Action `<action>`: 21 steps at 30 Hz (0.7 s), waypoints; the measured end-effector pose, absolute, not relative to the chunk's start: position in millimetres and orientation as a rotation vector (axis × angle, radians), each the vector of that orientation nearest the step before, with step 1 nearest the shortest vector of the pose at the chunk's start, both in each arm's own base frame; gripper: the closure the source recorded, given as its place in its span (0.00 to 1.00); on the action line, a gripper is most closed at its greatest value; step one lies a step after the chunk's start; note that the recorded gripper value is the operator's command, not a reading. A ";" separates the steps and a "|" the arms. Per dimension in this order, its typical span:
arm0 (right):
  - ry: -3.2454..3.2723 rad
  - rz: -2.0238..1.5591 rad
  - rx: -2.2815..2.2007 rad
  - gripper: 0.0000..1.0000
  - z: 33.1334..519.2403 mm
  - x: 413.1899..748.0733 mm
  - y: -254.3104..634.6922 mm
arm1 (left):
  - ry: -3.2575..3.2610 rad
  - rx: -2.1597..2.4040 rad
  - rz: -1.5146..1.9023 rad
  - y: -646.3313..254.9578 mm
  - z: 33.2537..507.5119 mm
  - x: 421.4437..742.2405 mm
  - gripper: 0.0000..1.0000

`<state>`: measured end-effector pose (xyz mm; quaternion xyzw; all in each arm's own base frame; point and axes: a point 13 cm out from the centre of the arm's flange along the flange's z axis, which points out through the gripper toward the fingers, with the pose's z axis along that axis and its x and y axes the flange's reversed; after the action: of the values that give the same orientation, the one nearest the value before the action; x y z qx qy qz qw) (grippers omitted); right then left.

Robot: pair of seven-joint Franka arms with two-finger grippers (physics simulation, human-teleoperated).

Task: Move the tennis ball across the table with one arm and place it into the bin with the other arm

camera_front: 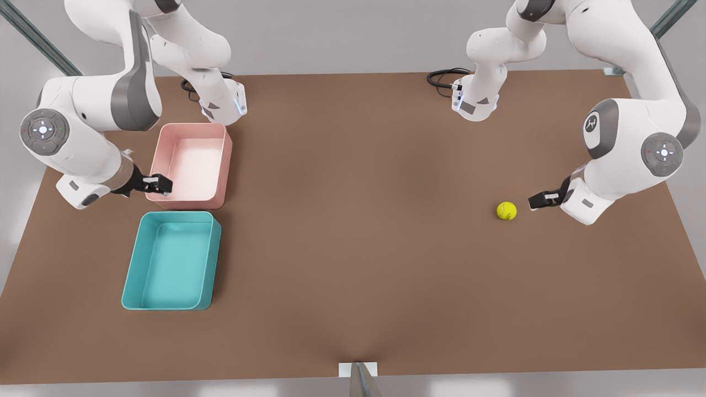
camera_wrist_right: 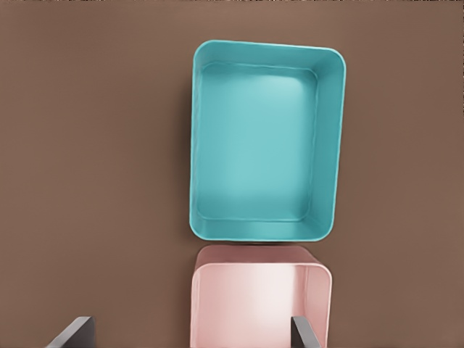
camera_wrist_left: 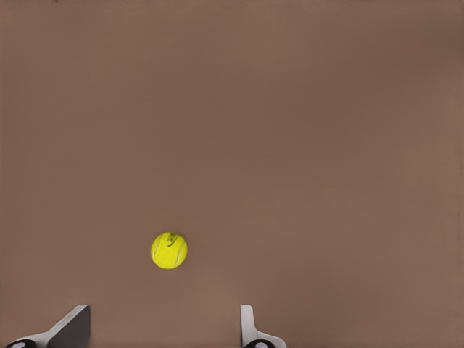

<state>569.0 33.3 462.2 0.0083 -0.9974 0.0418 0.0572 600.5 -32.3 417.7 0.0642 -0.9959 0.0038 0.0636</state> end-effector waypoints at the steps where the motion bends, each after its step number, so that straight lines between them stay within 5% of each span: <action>1: -3.028 0.128 0.025 0.00 462.2 570.0 33.1 | -3.006 0.198 0.011 -32.0 416.8 600.2 0.00; 2: -3.030 0.129 0.026 0.00 461.6 570.9 33.4 | -3.004 0.204 0.010 -30.8 416.2 599.9 0.00; 3: -3.029 0.129 0.028 0.00 459.7 572.0 33.9 | -2.996 0.208 0.004 -27.4 412.6 598.2 0.11; 4: -3.012 0.126 0.030 0.00 449.9 574.8 34.7 | -2.980 0.207 -0.002 -22.1 405.1 595.4 0.64; 5: -2.992 0.121 0.030 0.00 439.1 576.8 34.8 | -2.956 0.209 -0.012 -12.6 393.3 590.2 0.79; 10: -2.957 0.101 0.021 0.00 416.9 580.0 32.9 | -2.867 0.073 -0.109 79.4 283.2 561.9 0.76; 17: -2.953 0.076 0.017 0.00 410.4 580.9 32.7 | -2.788 -0.677 -0.127 114.6 198.2 570.4 0.79; 21: -2.955 0.054 0.017 0.00 409.0 582.0 35.5 | -2.642 -1.064 -0.007 116.7 149.2 540.2 0.79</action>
<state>582.0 35.5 409.0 0.0057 -0.9955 0.0180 0.0928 540.2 116.7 149.2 -0.3695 -0.9177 -0.0025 0.1459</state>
